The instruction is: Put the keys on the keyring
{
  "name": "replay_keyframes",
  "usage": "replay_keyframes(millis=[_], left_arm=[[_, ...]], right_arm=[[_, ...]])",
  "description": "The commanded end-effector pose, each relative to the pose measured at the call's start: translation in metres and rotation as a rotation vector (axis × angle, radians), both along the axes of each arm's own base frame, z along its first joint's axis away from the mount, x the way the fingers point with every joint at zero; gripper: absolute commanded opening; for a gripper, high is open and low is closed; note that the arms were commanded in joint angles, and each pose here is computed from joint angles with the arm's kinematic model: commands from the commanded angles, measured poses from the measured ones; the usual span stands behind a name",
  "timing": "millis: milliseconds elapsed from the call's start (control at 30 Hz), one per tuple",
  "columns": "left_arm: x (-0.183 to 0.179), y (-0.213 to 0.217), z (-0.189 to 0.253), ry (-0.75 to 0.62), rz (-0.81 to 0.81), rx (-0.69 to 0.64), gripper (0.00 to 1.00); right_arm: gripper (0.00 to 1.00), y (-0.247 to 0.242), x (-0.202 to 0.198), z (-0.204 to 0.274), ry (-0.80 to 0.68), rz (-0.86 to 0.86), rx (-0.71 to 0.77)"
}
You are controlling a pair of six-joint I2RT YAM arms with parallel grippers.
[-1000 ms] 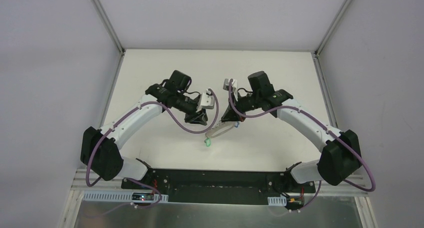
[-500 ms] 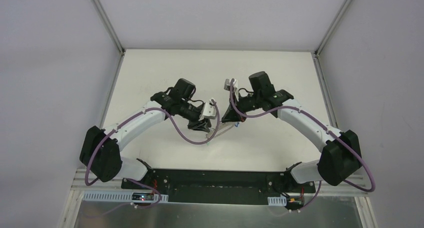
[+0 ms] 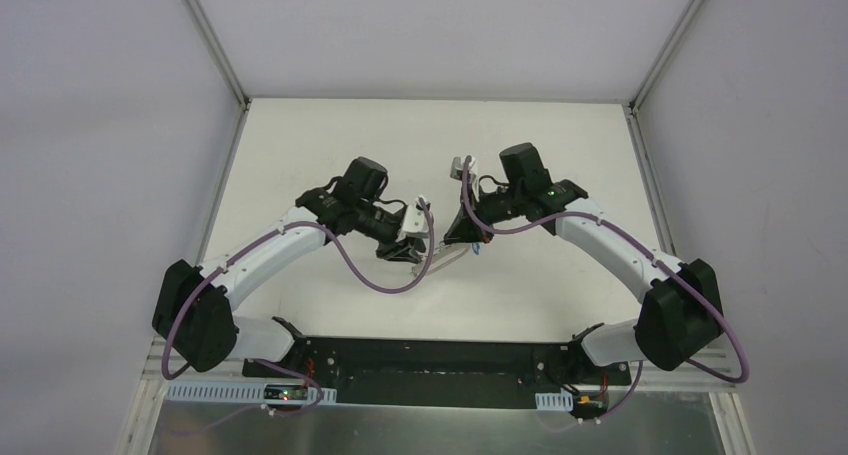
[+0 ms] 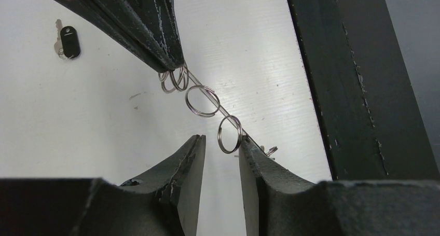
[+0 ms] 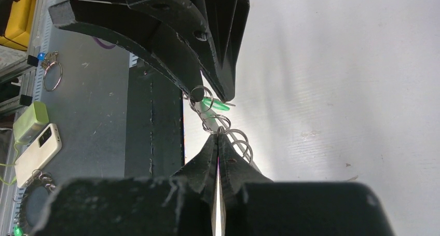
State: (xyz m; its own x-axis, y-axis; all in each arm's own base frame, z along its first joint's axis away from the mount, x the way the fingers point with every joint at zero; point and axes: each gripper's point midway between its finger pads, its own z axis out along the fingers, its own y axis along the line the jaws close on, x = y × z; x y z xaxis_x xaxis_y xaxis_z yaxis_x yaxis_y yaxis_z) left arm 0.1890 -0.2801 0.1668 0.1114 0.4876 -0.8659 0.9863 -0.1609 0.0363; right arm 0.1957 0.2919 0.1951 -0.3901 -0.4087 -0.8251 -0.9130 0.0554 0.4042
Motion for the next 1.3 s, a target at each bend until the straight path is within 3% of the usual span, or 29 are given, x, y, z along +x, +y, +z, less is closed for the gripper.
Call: replay_keyframes(millis=[0, 200, 533, 700, 767, 933, 1000, 1267], left_arm=[[-0.011, -0.004, 0.015, -0.015, -0.045, -0.060, 0.33], [-0.007, -0.006, 0.016, -0.028, -0.041, -0.060, 0.29], [-0.006, -0.006, 0.022, -0.019, -0.027, -0.054, 0.00], [-0.010, -0.002, 0.023, -0.009, -0.021, -0.044, 0.00], [-0.009, -0.002, 0.024, -0.004, -0.003, -0.044, 0.00], [-0.003, -0.006, 0.038, 0.027, 0.048, -0.088, 0.00], [0.000, -0.014, 0.053, 0.105, 0.097, -0.128, 0.00], [0.015, -0.036, 0.079, 0.262, 0.218, -0.243, 0.00]], right_arm=[[0.00, 0.003, -0.003, 0.013, -0.012, 0.033, 0.058], [0.00, 0.004, -0.003, 0.012, 0.006, 0.035, 0.058], [0.00, 0.001, -0.002, 0.009, 0.012, 0.026, 0.059], [0.01, -0.001, 0.001, 0.010, 0.011, 0.009, 0.063], [0.09, -0.002, 0.004, 0.011, 0.013, -0.006, 0.061], [0.48, -0.011, 0.016, 0.022, -0.037, -0.082, 0.066], [0.57, -0.010, 0.015, 0.035, -0.054, -0.082, 0.082], [0.56, -0.002, 0.012, 0.037, 0.030, -0.066, 0.138]])
